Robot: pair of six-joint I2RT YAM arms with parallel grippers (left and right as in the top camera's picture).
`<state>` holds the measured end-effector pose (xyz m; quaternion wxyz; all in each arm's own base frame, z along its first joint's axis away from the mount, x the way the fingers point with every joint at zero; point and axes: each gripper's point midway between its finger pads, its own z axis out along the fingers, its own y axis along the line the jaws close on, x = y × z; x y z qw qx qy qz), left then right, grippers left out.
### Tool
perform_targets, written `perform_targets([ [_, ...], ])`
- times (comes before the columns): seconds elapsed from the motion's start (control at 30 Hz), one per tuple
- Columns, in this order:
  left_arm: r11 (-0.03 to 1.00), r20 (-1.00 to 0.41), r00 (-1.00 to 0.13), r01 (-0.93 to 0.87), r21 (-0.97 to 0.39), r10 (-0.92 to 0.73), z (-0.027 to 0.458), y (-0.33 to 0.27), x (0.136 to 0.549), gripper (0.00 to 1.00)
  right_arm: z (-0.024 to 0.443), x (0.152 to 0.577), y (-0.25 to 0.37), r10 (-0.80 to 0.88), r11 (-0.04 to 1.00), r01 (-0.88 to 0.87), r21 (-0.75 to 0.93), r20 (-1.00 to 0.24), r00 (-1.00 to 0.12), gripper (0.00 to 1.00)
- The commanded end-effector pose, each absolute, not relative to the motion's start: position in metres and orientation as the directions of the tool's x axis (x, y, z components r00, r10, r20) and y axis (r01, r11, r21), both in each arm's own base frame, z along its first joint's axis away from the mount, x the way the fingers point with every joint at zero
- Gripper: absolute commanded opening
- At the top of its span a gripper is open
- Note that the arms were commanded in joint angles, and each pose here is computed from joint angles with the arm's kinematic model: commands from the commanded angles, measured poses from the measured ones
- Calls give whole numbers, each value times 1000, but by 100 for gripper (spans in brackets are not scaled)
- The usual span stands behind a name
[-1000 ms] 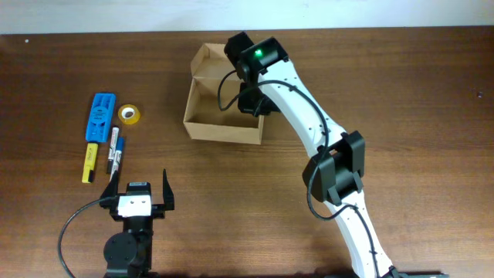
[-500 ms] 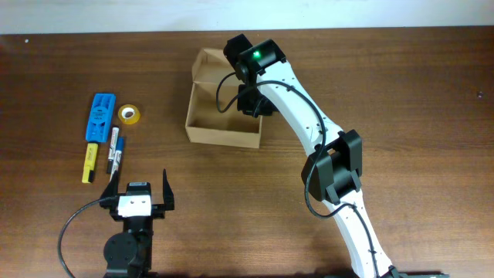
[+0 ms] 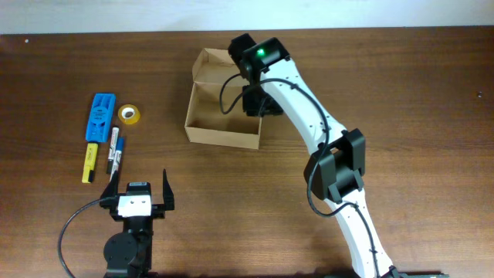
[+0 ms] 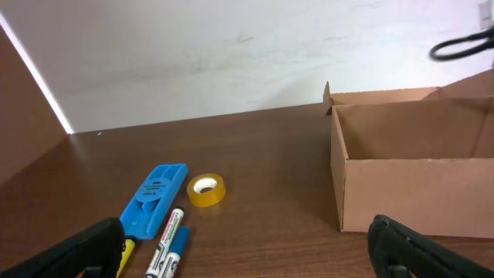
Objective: Pack container
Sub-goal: 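Release the box and retract right arm to the right side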
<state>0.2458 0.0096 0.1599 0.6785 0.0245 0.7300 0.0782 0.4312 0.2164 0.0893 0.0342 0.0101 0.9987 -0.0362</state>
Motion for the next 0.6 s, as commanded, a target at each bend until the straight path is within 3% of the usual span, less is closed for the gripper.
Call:
perform_targets([
  [0.0,984,-985,-78,-69,162,157,160,10,246,100,184,450,178,47,998,55,-22,-272,-961,48],
  [0.33,984,-985,-77,-69,162,157,160,10,246,100,324,427,10,288,943,331,11,-521,-803,54],
  [0.57,984,-985,-78,-69,162,157,160,10,246,100,342,389,-97,426,863,505,-11,-522,-739,60],
])
